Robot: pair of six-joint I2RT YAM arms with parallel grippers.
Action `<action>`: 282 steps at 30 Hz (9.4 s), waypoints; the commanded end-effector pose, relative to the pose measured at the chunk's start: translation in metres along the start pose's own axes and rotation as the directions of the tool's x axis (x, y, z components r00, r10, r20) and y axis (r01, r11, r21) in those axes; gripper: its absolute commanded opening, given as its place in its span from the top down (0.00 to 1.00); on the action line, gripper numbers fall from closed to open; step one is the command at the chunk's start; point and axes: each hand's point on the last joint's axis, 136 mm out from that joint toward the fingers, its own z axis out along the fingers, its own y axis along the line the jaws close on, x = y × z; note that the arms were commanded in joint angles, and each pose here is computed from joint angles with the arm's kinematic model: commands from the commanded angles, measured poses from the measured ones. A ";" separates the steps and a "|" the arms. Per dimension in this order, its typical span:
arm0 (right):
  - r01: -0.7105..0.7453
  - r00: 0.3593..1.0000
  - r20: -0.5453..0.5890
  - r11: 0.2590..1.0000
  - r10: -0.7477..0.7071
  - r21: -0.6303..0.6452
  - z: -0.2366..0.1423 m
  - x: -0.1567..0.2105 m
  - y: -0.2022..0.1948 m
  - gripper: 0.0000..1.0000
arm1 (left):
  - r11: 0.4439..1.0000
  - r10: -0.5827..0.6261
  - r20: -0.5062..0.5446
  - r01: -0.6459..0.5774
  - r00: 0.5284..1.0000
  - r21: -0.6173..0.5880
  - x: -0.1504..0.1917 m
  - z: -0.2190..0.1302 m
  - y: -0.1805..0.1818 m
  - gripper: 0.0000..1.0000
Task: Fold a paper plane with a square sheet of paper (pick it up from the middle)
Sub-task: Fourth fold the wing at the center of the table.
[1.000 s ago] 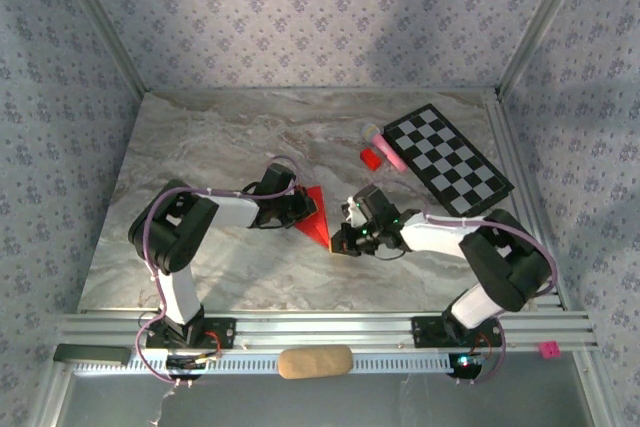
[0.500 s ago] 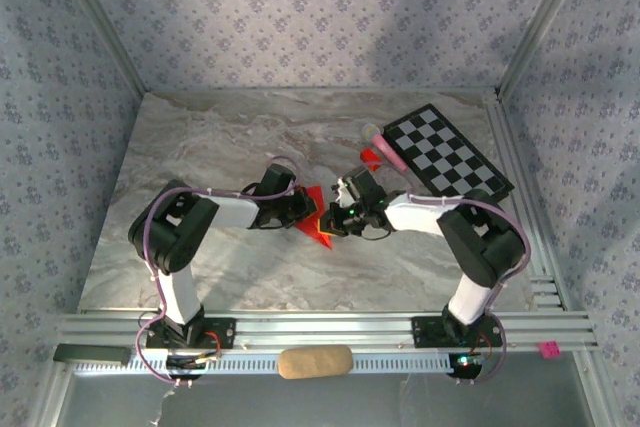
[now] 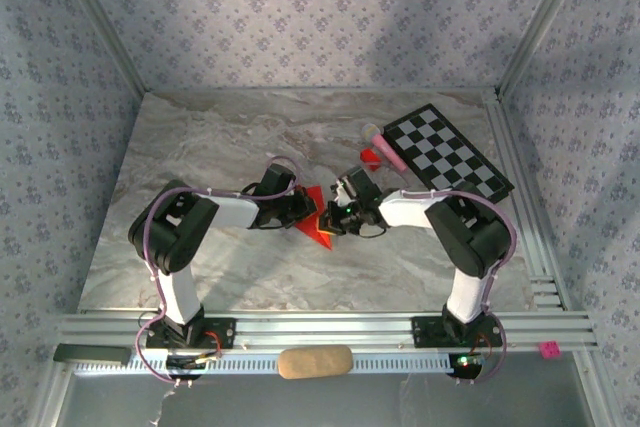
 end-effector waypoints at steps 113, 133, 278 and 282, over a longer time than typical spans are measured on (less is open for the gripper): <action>-0.005 0.992 -0.125 0.987 0.026 0.159 -0.003 0.050 -0.073 1.00 | 0.988 0.043 -0.028 -0.046 0.999 -0.145 -0.014 -0.006 0.023 0.96; 0.040 0.983 -0.185 0.988 -0.011 0.152 -0.009 0.058 -0.077 1.00 | 0.988 0.009 0.030 -0.004 1.000 -0.157 -0.067 -0.017 0.034 0.96; 0.036 0.995 -0.096 0.997 -0.029 0.064 -0.042 0.071 -0.053 0.93 | 0.987 0.094 -0.153 -0.113 0.984 -0.116 -0.013 0.007 0.048 0.93; 0.023 1.000 -0.017 0.998 -0.022 0.052 -0.054 0.056 -0.037 0.87 | 0.989 0.080 -0.152 -0.097 0.985 -0.108 -0.012 0.006 0.047 0.93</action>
